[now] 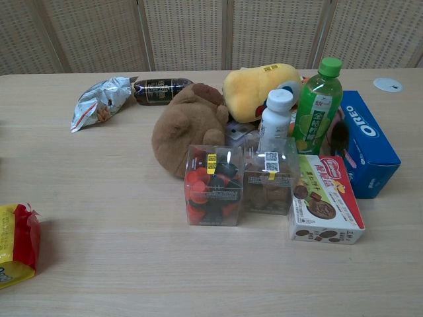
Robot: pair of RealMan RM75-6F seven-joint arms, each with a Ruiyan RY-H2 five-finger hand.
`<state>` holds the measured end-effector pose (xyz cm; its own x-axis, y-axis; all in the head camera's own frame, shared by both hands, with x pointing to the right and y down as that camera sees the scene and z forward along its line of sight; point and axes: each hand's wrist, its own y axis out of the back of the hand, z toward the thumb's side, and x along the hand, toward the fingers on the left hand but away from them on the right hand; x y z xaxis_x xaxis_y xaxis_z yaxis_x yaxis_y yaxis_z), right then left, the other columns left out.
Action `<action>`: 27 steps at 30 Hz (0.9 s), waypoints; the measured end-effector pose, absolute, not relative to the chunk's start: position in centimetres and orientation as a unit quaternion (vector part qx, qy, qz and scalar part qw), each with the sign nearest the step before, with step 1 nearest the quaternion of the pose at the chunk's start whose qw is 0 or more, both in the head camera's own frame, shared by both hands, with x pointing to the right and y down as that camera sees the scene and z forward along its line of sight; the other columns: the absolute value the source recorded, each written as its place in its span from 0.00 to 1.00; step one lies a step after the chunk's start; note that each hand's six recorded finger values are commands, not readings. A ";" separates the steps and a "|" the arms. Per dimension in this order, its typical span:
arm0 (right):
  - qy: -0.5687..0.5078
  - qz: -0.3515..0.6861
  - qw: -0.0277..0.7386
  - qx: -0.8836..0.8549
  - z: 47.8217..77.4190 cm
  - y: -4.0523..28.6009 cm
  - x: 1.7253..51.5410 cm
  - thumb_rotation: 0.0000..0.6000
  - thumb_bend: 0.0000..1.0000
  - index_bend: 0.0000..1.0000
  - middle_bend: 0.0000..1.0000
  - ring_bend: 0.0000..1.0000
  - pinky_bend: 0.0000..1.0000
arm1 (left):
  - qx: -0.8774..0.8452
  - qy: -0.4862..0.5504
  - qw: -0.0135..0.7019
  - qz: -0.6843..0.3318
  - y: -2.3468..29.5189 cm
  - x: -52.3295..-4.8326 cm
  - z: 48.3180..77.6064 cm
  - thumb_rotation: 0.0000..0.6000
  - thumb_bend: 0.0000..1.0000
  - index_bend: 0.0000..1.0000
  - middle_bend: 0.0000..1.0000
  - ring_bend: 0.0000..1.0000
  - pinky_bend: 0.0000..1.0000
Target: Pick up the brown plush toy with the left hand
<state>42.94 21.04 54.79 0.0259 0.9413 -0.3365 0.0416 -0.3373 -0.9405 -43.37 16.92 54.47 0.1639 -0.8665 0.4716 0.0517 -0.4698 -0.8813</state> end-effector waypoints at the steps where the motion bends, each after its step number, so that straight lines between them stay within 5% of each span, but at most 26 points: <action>1: -0.413 0.562 0.400 -0.594 54.8 21.0 43.0 0.98 0.20 0.00 0.00 0.00 0.00 | -0.645 0.309 0.413 -0.564 16.7 -43.2 54.6 0.97 0.27 0.00 0.00 0.00 0.00; 16: -0.424 0.571 0.401 -0.577 53.4 22.0 44.1 0.98 0.20 0.00 0.00 0.00 0.00 | -0.630 0.150 0.567 -0.509 11.8 -35.8 61.4 1.00 0.25 0.00 0.00 0.00 0.00; 27: -0.435 0.592 0.398 -0.549 51.8 22.9 46.2 0.97 0.20 0.00 0.00 0.00 0.00 | -0.651 0.119 0.611 -0.435 9.3 -28.6 66.8 0.92 0.00 0.00 0.00 0.00 0.00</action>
<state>46.15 22.89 51.81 -0.0790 0.9496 -0.3033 0.0072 -0.3037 -0.9528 -28.60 9.26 66.78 0.5926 -0.6864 0.4215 0.3770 -0.2260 -0.8982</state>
